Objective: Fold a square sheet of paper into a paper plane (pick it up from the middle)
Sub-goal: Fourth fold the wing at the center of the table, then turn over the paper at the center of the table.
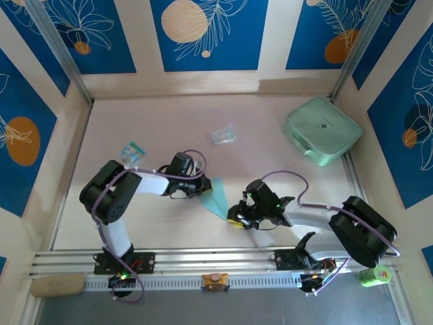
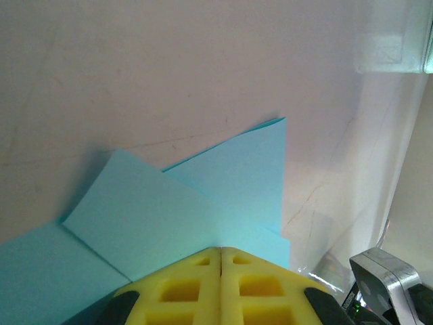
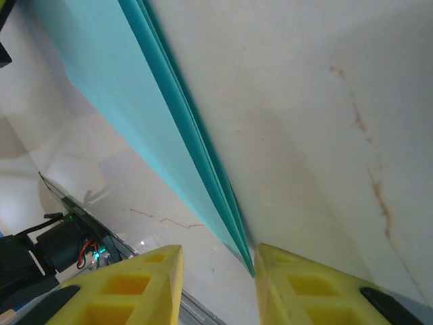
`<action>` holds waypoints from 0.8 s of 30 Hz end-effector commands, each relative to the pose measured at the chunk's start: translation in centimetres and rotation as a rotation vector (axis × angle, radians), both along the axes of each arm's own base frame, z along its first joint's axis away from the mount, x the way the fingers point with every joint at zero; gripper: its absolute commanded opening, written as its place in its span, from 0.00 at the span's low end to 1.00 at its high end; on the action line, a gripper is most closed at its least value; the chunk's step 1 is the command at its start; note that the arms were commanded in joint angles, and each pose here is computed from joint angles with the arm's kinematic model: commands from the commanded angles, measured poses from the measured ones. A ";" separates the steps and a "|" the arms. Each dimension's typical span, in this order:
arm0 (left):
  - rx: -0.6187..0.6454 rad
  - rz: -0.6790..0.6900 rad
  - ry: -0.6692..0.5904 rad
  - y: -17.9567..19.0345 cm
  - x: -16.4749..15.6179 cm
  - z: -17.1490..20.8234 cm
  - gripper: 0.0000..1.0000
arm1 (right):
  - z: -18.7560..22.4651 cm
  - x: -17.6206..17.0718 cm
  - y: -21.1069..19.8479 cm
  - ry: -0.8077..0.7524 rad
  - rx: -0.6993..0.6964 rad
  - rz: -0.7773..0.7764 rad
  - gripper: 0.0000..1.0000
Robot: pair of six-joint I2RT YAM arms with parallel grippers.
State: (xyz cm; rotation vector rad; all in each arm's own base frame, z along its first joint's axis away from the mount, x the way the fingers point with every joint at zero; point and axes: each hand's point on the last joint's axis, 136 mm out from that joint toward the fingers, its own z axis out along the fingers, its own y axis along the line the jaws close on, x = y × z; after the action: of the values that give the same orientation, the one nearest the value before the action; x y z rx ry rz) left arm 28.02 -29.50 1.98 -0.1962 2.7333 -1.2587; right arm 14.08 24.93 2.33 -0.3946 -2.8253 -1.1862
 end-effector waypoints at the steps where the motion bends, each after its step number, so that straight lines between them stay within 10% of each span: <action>1: 0.059 0.030 0.059 1.3 -0.4 -2.3 0.04 | 0.6 0.9 0.2 -0.054 0.031 -0.019 0.33; 24: 0.051 0.033 0.059 1.2 -0.4 -2.2 0.04 | 1.3 2.1 0.1 -0.107 0.076 -0.015 0.27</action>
State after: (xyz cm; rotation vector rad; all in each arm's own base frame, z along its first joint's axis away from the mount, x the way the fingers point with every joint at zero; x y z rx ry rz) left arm 28.12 -29.54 2.03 -0.2043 2.7294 -1.2638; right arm 16.33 25.28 3.64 -0.3822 -2.8611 -1.3384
